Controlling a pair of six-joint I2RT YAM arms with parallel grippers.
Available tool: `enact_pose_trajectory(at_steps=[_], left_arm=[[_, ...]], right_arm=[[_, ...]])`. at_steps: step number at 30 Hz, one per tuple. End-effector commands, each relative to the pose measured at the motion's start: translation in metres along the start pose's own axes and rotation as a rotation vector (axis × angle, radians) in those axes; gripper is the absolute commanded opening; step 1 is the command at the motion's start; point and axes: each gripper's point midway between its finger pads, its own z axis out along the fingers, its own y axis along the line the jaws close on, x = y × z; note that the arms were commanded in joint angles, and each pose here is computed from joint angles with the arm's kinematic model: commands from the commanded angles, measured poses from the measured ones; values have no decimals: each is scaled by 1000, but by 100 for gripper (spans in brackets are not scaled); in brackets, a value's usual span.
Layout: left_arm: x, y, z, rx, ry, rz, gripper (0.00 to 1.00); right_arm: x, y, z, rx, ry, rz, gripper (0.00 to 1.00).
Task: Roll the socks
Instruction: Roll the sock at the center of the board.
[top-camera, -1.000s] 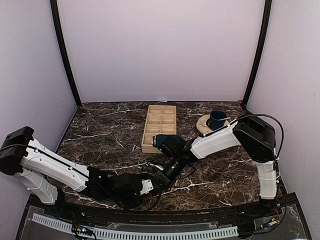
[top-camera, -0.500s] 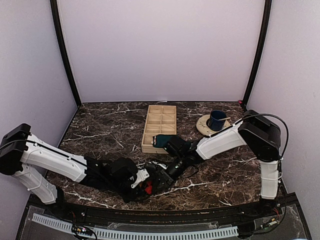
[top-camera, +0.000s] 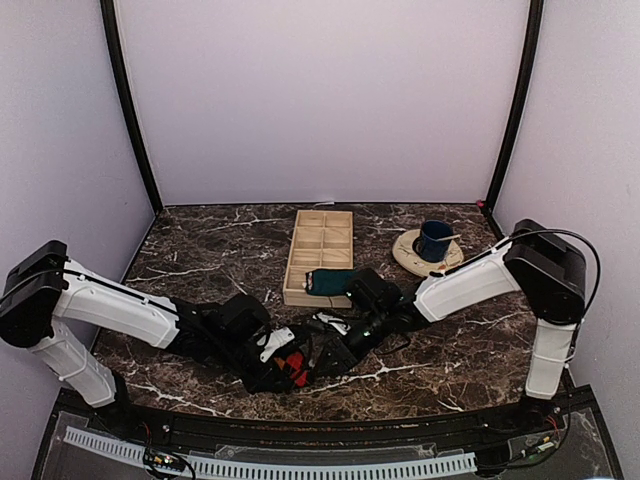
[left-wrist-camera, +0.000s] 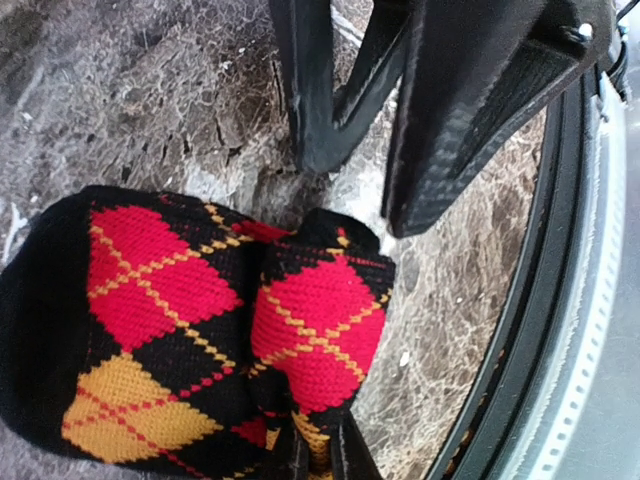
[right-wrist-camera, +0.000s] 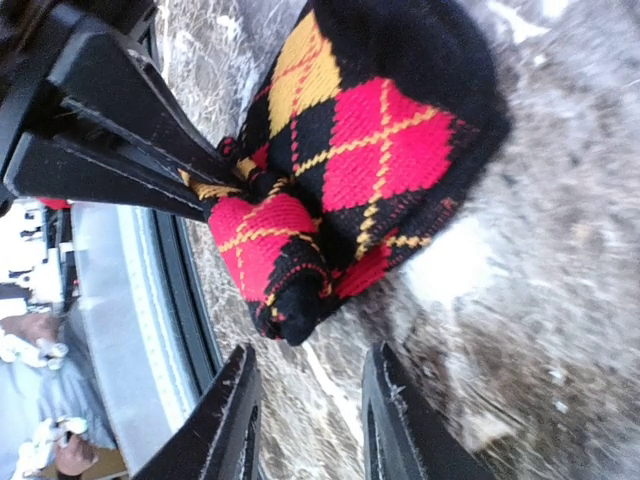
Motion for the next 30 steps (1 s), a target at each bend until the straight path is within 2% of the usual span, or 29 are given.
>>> enact_pose_trajectory(at_steps=[1, 9, 16, 23, 30], left_arm=[[22, -6, 5, 98, 108, -89, 0], [17, -8, 1, 202, 70, -180, 0], [20, -8, 4, 271, 87, -248, 0], [22, -4, 7, 307, 102, -316, 0], [27, -6, 9, 396, 116, -380, 0]], right_arm=[[-20, -3, -14, 77, -115, -104, 32], [-16, -14, -26, 190, -183, -187, 32], [-10, 4, -32, 282, -232, -395, 33], [2, 32, -18, 367, -196, -667, 39], [7, 40, 1, 432, -140, -816, 43]])
